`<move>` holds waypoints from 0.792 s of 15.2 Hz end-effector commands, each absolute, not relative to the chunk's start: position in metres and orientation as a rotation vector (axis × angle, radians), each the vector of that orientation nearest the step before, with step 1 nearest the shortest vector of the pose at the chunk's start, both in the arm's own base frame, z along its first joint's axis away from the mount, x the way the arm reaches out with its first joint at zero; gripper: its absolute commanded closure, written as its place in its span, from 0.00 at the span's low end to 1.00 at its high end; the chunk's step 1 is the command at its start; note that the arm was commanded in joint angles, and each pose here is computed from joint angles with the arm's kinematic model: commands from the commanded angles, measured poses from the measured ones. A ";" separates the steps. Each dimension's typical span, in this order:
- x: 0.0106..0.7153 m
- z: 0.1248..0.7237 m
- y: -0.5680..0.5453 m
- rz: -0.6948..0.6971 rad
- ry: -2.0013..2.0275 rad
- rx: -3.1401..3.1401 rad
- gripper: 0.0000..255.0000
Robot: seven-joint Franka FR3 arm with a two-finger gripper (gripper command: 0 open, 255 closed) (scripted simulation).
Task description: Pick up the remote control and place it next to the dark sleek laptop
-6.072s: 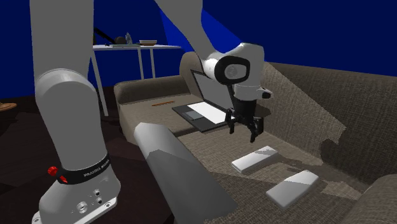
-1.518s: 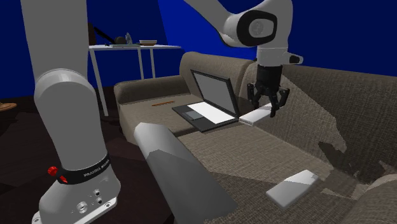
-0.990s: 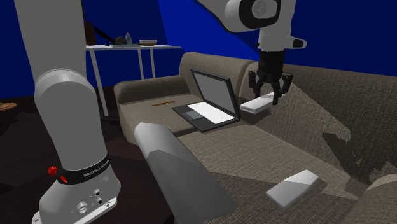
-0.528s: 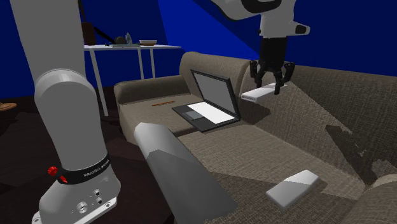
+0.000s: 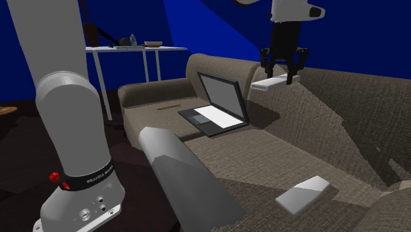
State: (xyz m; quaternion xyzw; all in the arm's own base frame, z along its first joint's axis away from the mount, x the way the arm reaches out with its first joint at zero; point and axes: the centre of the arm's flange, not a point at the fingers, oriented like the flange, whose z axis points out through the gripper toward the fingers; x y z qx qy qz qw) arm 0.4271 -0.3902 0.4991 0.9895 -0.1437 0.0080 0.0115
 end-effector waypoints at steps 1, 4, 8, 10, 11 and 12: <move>0.428 0.509 -0.390 0.025 -0.448 3.086 1.00; 0.431 0.517 -0.377 0.025 -0.448 3.086 1.00; 0.444 0.517 -0.326 0.025 -0.448 3.086 1.00; 0.451 0.517 -0.301 0.025 -0.448 3.086 1.00; 0.454 0.518 -0.288 0.025 -0.448 3.086 1.00; 0.458 0.518 -0.275 0.025 -0.448 3.086 1.00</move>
